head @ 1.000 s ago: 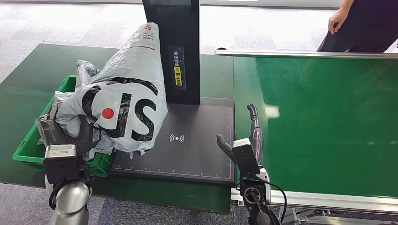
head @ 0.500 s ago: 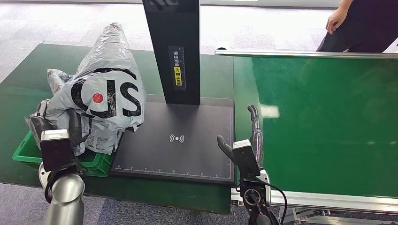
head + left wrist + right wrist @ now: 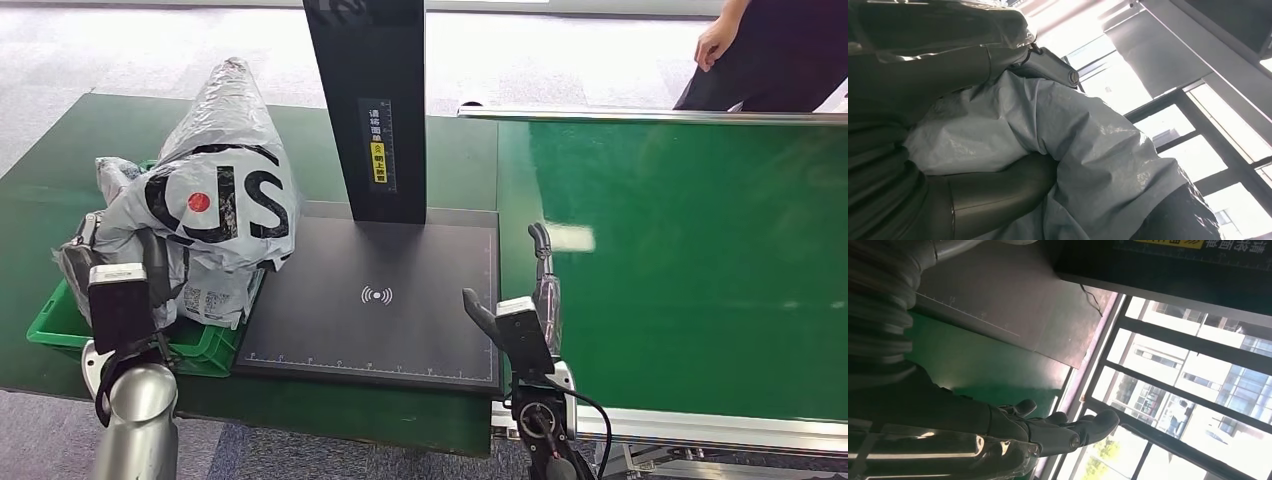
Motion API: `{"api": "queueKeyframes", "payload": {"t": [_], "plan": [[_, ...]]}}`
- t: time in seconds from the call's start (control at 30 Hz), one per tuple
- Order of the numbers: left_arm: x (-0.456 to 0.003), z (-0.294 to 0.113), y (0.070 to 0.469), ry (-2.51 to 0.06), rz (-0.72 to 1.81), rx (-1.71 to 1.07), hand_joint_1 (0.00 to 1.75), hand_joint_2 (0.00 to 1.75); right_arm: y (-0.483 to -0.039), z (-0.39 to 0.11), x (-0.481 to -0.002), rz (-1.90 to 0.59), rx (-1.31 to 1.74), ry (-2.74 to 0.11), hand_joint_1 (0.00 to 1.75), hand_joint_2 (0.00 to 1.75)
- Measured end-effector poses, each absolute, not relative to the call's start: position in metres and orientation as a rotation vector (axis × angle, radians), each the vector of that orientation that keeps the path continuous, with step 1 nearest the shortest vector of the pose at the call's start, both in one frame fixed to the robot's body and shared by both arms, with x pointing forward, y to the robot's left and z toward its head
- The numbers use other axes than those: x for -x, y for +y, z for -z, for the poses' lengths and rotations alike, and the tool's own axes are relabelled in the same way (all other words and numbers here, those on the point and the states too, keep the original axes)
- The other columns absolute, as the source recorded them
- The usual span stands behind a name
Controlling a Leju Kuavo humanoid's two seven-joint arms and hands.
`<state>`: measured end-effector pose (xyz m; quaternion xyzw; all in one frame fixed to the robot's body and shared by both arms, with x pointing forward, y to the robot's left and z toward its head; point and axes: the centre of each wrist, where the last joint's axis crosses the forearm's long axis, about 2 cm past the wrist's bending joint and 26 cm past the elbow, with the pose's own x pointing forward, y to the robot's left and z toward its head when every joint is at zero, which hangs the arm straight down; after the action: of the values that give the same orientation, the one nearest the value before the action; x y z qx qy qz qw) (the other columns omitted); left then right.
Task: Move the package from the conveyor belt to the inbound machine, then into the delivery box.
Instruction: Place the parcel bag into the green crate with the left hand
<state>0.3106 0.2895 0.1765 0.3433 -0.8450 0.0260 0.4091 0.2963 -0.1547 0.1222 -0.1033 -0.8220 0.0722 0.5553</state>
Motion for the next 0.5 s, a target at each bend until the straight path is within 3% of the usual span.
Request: {"api": "queueKeyframes", "payload": {"t": [0.5], "plan": [[-0.325,-0.175,0.312,-2.068,-0.101,-0.941,1.47,1.75,-0.151,-0.125,-0.298,-0.178,0.214,-1.937,0.0,1.75]]}}
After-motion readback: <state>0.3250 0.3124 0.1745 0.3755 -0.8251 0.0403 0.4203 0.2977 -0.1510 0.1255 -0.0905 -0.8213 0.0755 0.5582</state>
